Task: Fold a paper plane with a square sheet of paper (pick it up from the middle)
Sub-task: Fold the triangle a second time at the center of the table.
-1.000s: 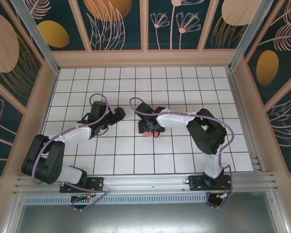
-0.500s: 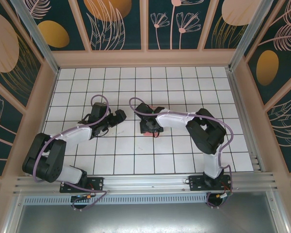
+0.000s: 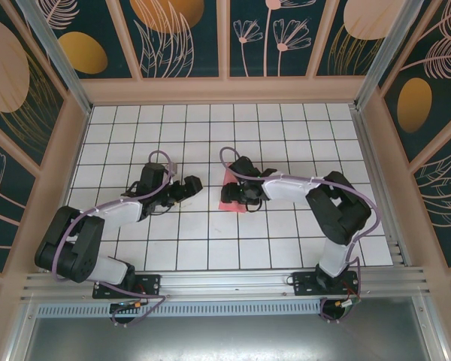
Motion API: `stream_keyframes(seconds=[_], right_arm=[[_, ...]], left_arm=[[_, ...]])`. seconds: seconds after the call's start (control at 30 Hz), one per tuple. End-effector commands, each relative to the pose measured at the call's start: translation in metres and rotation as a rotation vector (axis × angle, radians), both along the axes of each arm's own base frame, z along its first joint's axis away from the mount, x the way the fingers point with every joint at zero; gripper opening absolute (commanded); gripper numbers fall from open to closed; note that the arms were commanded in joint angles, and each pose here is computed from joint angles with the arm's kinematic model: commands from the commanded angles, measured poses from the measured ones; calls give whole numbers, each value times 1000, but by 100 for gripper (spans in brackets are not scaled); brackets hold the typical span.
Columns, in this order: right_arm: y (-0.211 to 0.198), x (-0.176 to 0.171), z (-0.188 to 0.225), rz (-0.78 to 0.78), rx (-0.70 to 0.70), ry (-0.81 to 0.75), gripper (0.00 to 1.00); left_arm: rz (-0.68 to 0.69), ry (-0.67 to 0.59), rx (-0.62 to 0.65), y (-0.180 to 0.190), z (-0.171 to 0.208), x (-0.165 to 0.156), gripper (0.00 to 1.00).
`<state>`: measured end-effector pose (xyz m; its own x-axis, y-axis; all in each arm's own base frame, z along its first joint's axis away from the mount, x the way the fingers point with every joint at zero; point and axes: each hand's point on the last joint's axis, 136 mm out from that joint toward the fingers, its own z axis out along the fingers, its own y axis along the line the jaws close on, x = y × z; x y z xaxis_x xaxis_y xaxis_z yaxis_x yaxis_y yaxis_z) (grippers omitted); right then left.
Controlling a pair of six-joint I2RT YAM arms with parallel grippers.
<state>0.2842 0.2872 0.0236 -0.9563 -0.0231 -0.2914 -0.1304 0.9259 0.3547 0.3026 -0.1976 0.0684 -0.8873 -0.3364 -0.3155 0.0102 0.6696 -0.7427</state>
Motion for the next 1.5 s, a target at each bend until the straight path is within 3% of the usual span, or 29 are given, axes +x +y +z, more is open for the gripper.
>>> stream_keyframes(seconds=[0.0,0.27,0.37,0.6,0.8,1.27,1.47], right_arm=[[-16,-31,-32,31,-4,149,72],[-28,-30,-39,4,8,170,67],[-27,-30,-38,10,56,177,67],[-29,-30,-32,12,161,187,67],[-29,-27,-26,10,208,182,68],[-25,-21,-8,12,303,152,68],[-19,-18,4,33,353,135,70]], left_arm=[[-79,-39,-118,-16,14,-6,97],[-131,-37,-203,-29,20,-15,89],[-166,-35,-219,-42,21,-20,77],[-226,0,-215,-73,13,-23,40],[-235,48,-201,-87,-3,-20,21],[-275,129,-174,-110,-35,-21,7],[-281,150,-163,-111,-45,-24,6]])
